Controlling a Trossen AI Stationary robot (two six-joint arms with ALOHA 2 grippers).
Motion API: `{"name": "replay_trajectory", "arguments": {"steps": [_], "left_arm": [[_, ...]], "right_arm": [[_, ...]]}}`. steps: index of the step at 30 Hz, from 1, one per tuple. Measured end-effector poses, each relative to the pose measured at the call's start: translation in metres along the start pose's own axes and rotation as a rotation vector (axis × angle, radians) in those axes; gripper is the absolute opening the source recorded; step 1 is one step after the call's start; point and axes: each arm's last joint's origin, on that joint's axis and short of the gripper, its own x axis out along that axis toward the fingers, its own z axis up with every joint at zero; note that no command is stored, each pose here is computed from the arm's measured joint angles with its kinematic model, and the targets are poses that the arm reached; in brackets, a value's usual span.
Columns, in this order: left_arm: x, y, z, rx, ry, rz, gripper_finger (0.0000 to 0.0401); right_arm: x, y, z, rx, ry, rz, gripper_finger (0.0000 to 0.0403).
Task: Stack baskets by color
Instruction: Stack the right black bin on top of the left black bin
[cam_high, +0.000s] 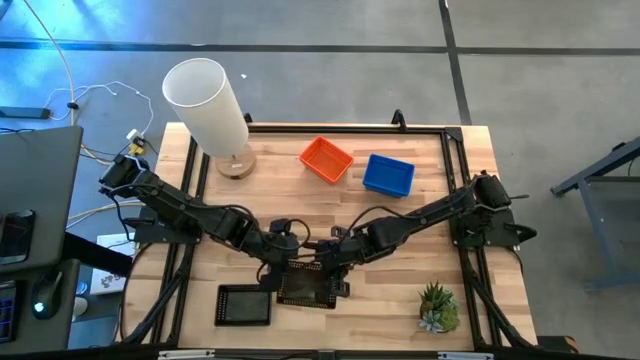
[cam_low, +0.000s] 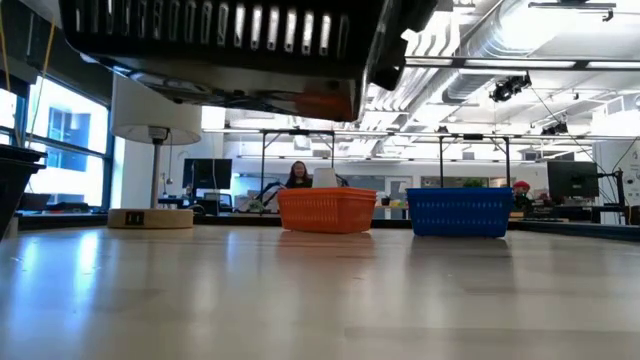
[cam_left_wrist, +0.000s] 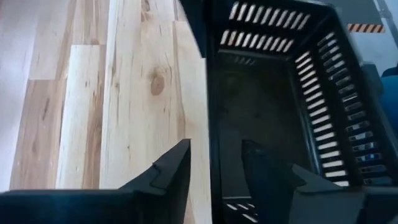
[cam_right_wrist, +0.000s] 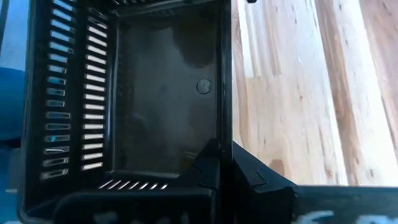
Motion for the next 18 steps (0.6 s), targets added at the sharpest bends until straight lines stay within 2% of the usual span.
{"name": "replay_trajectory", "arguments": {"steps": [4,11,18], "left_arm": [[0.0000,0.0001,-0.0010,0.001,0.009,0.003,0.0096],[-0.0001,0.0001,-0.0022,0.041,0.020,0.007,0.0012],[-0.0007,-0.0050,-0.0054,0.073,0.033,0.008,0.0002]], "right_arm": [[0.0000,0.0003,0.0001,0.031,-0.001,0.002,0.0000],[0.0000,0.0019,0.0015,0.056,-0.018,0.013,0.0000],[-0.0001,0.0032,0.0016,0.055,-0.020,0.024,0.0002]]}}
